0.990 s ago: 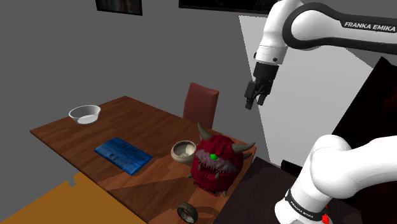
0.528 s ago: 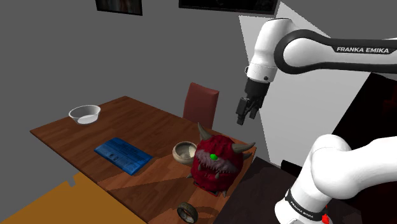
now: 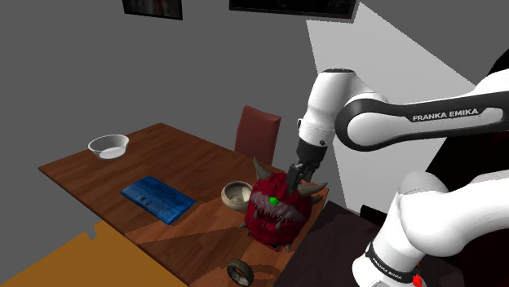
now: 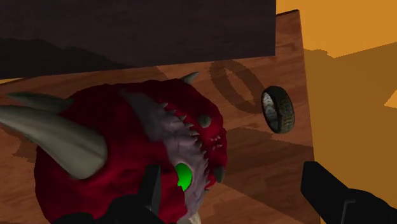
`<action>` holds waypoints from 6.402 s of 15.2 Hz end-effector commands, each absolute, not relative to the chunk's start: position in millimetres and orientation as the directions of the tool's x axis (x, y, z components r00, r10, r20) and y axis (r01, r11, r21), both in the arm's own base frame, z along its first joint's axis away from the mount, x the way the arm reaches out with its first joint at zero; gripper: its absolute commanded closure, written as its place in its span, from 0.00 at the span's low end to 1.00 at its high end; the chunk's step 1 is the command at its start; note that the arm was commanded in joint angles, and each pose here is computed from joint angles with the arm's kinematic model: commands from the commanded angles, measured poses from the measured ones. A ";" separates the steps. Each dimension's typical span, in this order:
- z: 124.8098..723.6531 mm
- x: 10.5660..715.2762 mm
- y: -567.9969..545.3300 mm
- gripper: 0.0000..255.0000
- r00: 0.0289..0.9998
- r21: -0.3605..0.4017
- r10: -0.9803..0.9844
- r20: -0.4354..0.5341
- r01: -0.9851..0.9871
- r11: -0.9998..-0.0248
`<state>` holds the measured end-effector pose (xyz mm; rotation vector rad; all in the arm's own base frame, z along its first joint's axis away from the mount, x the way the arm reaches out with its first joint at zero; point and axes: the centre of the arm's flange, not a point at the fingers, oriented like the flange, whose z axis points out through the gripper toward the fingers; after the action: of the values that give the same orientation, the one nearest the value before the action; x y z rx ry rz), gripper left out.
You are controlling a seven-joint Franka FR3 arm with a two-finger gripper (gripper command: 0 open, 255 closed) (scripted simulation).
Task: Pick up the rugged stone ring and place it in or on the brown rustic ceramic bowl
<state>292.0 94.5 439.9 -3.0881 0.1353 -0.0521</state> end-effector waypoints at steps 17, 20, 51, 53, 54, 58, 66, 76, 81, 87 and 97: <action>239.1 295.5 228.4 0.00 0.992 0.020 0.017 0.121 0.014 -1.000; 204.3 296.4 249.3 0.00 0.990 0.032 0.035 0.135 0.031 -0.999; 138.7 303.7 269.3 1.00 0.987 0.046 0.054 0.149 0.047 -0.998; 149.2 303.7 269.3 1.00 0.987 0.046 0.054 0.149 0.047 -0.998; 154.5 303.7 269.3 1.00 0.987 0.046 0.054 0.149 0.047 -0.998; 175.6 303.7 269.3 1.00 0.987 0.046 0.054 0.149 0.047 -0.998; 217.9 303.7 269.3 1.00 0.987 0.046 0.054 0.149 0.047 -0.998; 270.7 303.7 269.3 1.00 0.987 0.046 0.054 0.149 0.047 -0.998; 297.1 303.7 269.3 1.00 0.987 0.046 0.054 0.149 0.047 -0.998; 302.4 350.0 222.3 1.00 0.987 0.046 0.054 0.149 0.047 -0.998; 305.5 442.5 128.3 1.00 0.987 0.046 0.054 0.149 0.047 -0.998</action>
<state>433.7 139.2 306.0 -3.1734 -0.0785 -0.2389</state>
